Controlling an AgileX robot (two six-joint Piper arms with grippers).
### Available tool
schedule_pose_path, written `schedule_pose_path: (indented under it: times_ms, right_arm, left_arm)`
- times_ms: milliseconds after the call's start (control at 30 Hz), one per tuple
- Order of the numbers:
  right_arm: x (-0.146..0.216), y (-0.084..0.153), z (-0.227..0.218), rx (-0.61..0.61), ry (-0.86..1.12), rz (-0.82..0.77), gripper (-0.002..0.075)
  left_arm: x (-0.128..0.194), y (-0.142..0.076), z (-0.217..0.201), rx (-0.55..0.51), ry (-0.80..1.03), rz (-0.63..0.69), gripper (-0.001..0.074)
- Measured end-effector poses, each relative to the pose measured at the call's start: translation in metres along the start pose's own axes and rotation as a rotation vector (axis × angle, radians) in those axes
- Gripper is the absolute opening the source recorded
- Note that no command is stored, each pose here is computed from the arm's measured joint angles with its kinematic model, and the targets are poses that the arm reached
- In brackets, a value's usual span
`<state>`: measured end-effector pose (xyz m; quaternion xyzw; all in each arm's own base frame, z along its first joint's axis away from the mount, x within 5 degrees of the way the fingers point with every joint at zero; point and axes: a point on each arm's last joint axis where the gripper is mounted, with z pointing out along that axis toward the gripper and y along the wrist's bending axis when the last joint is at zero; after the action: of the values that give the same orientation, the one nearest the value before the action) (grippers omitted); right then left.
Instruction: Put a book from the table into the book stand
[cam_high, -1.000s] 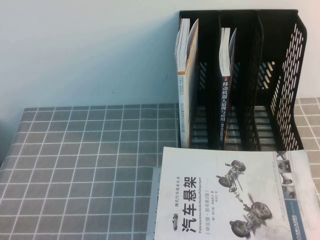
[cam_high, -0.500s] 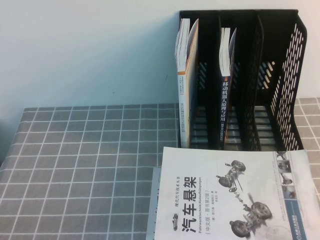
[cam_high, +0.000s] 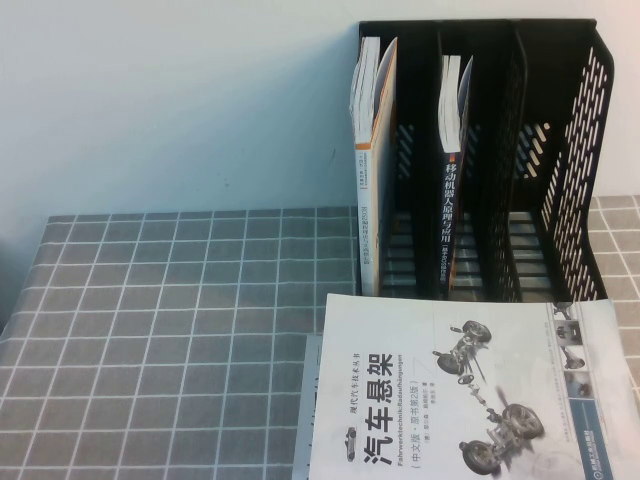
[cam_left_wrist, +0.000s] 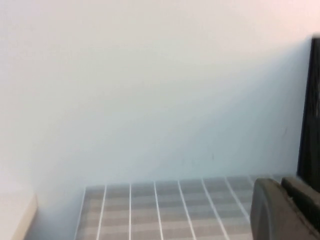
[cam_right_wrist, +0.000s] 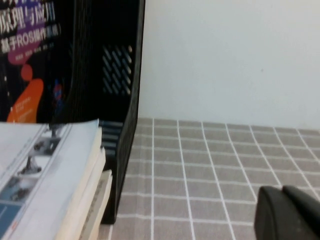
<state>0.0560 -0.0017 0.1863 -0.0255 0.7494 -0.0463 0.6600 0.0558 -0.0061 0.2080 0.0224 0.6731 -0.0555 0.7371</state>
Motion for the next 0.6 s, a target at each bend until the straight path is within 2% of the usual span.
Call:
schedule_pose_path:
  times_ms: [200, 400, 467, 600]
  right_arm:
    - [-0.016, -0.003, -0.001, 0.025, -0.18, 0.026, -0.0003]
    - [-0.024, -0.004, -0.003, 0.032, -0.263, 0.066, -0.0003]
    - [-0.025, -0.004, -0.003, 0.034, -0.275, 0.069, -0.0003]
    - [-0.027, -0.004, -0.004, 0.034, -0.293, 0.106, -0.0003]
  left_arm:
    - [-0.013, -0.001, -0.001, 0.014, -0.14, 0.012, -0.0003]
    - [-0.017, -0.002, -0.002, 0.019, -0.182, 0.012, -0.0003]
    - [-0.017, -0.002, -0.002, 0.021, -0.192, -0.024, -0.0003]
    - [-0.014, 0.0, -0.001, 0.014, -0.14, -0.196, -0.0003]
